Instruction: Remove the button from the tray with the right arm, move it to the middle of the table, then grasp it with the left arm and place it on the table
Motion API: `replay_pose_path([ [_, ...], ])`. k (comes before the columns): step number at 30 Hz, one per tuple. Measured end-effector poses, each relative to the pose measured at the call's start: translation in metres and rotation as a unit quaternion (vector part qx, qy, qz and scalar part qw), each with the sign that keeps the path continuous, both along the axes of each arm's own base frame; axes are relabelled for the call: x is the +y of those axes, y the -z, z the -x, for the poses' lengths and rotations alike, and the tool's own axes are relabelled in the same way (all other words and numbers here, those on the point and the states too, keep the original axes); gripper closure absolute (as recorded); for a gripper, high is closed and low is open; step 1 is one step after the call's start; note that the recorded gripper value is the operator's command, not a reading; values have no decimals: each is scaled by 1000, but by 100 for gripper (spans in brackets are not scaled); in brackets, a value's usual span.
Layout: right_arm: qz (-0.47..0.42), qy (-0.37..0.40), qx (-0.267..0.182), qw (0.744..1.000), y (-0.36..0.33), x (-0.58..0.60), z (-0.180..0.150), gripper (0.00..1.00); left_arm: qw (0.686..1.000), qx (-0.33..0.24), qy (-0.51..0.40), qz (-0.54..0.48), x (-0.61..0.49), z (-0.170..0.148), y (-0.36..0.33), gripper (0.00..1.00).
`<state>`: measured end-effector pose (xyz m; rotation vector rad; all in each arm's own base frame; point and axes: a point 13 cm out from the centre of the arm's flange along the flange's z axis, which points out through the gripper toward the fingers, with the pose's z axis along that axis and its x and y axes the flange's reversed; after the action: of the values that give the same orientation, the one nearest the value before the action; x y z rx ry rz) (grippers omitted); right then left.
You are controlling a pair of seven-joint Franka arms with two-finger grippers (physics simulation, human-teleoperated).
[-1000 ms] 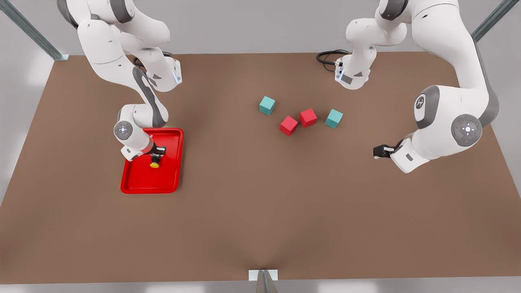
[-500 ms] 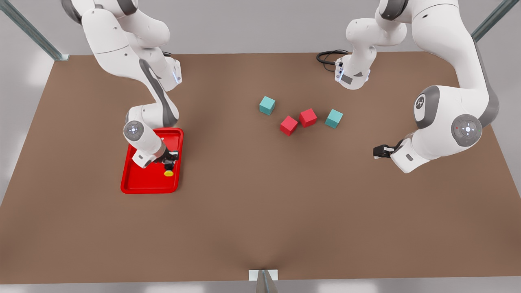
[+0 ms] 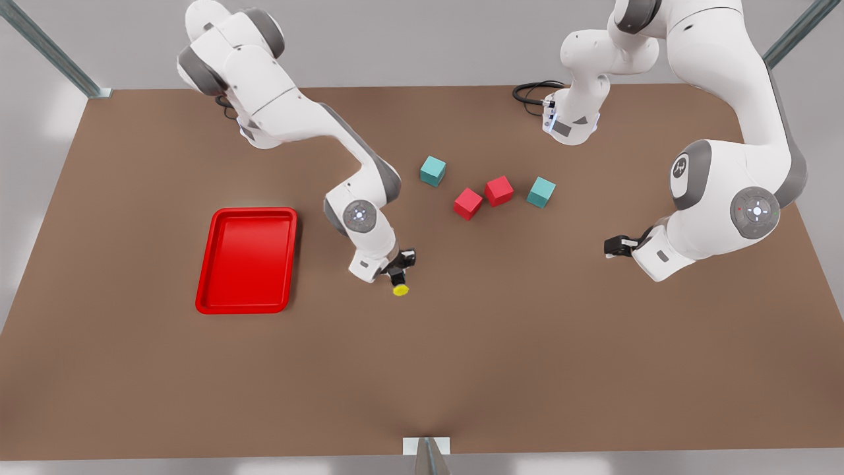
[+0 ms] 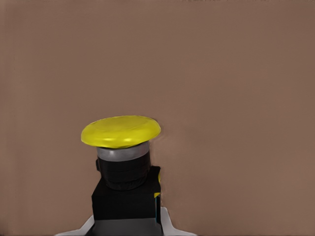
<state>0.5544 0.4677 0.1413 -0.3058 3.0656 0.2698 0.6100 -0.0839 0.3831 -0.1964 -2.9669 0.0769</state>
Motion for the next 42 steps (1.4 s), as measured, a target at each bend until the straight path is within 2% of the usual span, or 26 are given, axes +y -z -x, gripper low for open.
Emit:
replay_pose_path([
  [6, -49, 83, 20, 995, 5, 95, -31, 58, 1000, 0, 0, 0, 0, 0, 0, 0],
  [10, -44, 126, 56, 989, 44, 126, -13, 55, 1000, 0, 0, 0, 0, -2, 3, 0],
  [11, -39, 135, 64, 988, 53, 129, -6, 38, 1000, 0, 0, 0, 0, -2, 4, 0],
  [12, -33, 146, 71, 986, 60, 130, -2, 2, 1000, 0, 0, 0, 0, -3, 5, 0],
  [13, -29, 156, 77, 984, 64, 130, 2, 0, 1000, 0, 0, 0, 0, -3, 5, 0],
  [15, -22, 175, 85, 981, 68, 131, 6, 0, 1000, -1, 0, 0, 0, -4, 5, 0],
  [17, -17, 198, 84, 976, 61, 121, -3, 0, 1000, -2, 0, 0, 0, -4, 5, 0],
  [20, -41, 265, 49, 962, -75, 31, -77, 0, 1000, -4, 0, 1, -1, -5, 5, 0],
  [22, -23, 304, 35, 952, -153, -73, -91, 0, 1000, -6, 0, 1, -1, -6, 5, 0],
  [26, 38, 326, 13, 945, -224, -237, -52, 0, 1000, -8, 0, 1, -2, -6, 5, 0],
  [32, 74, 329, -7, 941, -282, -375, -51, 0, 1000, 3, -1, 0, -12, -7, 19, 0],
  [35, 88, 311, -15, 946, -310, -401, -53, 0, 999, 26, 35, 12, -128, 12, 59, 0],
  [38, 99, 273, -22, 957, -329, -392, -55, 0, 997, 44, 43, 36, -239, 47, 135, 0],
  [42, 110, 229, -13, 967, -328, -380, -53, 0, 998, 7, -17, 58, -292, 56, 202, 0],
])
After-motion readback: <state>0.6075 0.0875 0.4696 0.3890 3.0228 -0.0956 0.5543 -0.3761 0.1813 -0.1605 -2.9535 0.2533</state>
